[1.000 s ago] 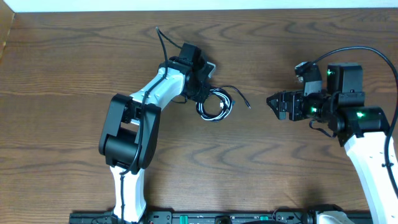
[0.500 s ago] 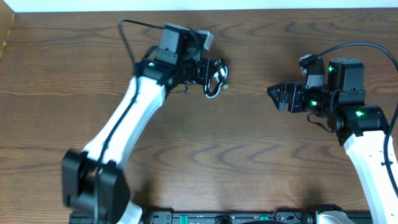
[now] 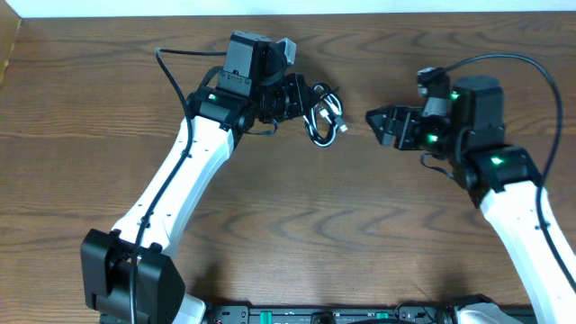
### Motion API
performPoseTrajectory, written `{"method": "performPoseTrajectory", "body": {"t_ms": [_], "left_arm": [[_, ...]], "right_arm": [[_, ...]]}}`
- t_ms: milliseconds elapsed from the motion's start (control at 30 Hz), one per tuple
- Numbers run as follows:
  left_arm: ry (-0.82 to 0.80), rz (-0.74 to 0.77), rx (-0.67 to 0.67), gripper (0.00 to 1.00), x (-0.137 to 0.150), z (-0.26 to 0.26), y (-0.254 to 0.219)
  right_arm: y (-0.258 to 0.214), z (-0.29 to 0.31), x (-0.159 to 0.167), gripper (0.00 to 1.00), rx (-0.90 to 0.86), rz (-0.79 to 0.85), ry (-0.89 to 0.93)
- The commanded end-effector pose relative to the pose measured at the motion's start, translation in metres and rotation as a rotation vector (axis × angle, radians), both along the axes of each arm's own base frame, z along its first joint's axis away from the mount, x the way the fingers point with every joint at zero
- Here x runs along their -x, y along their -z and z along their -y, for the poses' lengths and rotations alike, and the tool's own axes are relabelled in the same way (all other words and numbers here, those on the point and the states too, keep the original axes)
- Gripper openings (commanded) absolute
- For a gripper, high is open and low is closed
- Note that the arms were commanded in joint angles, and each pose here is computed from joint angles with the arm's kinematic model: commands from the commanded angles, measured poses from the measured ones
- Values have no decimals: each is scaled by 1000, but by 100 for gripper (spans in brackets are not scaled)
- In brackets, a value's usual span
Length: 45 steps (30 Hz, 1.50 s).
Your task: Untangle cables
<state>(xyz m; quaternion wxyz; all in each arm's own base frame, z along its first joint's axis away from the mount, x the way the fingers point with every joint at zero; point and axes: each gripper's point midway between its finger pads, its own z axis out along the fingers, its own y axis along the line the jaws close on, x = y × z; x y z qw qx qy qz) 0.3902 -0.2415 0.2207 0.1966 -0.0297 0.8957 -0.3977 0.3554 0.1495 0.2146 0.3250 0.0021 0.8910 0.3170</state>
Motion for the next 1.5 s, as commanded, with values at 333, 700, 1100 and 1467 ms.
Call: {"method": "performPoseTrajectory", "body": {"t_ms": [333, 700, 1100, 1467], "left_arm": [[-283, -286, 163, 8, -5, -2, -4], [-416, -437, 247, 7, -5, -2, -4], [-756, -449, 227, 7, -29, -38, 10], [-747, -544, 95, 7, -1, -47, 35]], "right_arm": [[-5, -64, 8, 70, -19, 153, -335], [-13, -83, 7, 66, -30, 217, -381], [-15, -82, -6, 66, -15, 220, -276], [35, -102, 0, 59, 125, 225, -450]]}}
